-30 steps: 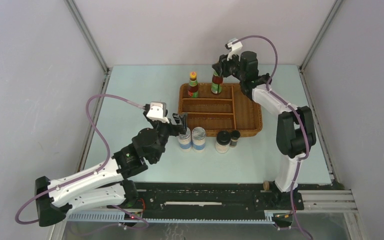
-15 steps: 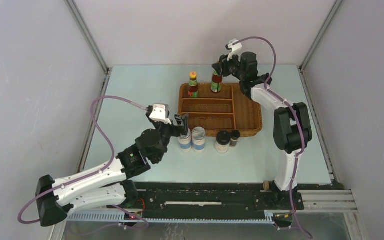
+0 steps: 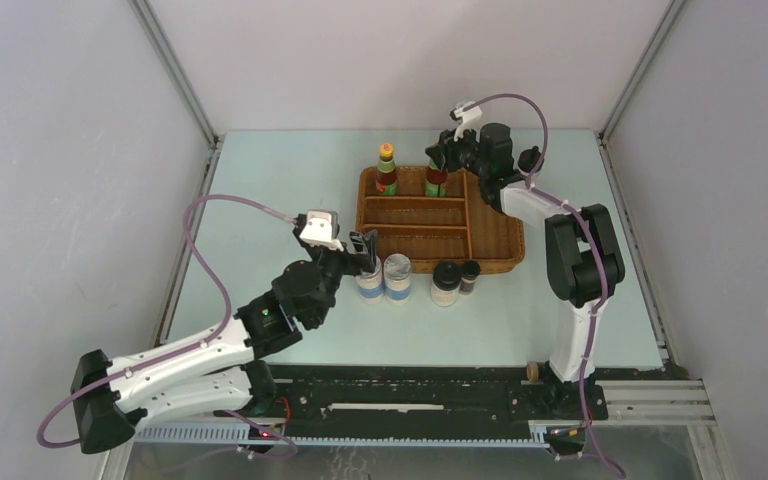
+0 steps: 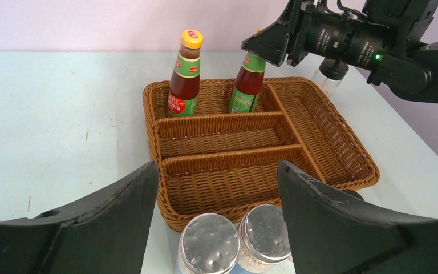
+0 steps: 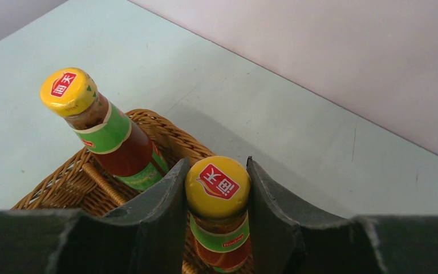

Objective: Organize the condiment bottles
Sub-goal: Place the bottle in the storage box.

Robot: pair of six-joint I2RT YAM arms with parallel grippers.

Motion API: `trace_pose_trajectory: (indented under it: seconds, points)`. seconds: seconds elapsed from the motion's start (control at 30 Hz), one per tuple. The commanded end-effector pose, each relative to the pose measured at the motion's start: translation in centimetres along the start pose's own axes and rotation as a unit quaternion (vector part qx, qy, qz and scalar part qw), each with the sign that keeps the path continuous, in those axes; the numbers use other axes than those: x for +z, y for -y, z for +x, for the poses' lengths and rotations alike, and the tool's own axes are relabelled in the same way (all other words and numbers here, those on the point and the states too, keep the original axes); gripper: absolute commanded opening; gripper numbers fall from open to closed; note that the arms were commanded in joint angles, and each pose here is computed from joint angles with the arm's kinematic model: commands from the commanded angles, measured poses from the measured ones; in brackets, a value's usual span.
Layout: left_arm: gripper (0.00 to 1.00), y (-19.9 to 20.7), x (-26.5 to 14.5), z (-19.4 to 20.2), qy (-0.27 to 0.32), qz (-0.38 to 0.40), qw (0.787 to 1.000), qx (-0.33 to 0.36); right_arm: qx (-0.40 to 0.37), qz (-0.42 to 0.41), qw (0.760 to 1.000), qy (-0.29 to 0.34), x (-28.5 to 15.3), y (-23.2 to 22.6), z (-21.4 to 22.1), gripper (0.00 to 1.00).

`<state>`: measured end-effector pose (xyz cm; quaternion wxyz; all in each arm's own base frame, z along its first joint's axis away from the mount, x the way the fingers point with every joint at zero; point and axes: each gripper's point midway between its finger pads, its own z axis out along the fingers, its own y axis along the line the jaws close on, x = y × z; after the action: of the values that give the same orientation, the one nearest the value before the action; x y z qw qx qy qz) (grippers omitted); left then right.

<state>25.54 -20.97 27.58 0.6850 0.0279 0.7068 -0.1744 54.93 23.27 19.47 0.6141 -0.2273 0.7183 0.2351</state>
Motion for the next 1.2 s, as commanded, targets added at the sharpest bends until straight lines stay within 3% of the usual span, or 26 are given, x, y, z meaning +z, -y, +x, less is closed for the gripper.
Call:
trace_pose_trajectory:
  seconds: [0.0,0.17,0.43,0.77,1.17]
  points:
    - [0.8,0.0,0.2,-0.2,0.013,0.0,1.0,-0.013,-0.059,0.007,0.993,0.106,-0.9,0.4,-7.2,0.0]
    - [0.81,0.0,0.3,0.0,0.011,-0.001,1.0,-0.013,-0.063,0.016,0.993,0.099,-0.9,0.5,-6.4,0.01]
    - [0.83,0.0,0.3,-0.2,0.011,-0.001,1.0,-0.015,-0.065,0.027,0.994,0.087,-1.2,-0.3,-5.1,0.41]
    - [0.88,-0.2,0.0,-0.1,0.006,0.0,1.0,-0.016,-0.061,0.038,0.994,0.088,-1.5,-0.6,-5.5,0.66]
    - [0.98,-0.2,-0.3,-0.4,0.003,0.0,1.0,-0.027,-0.062,0.041,0.992,0.105,-2.6,-1.0,-7.8,0.81]
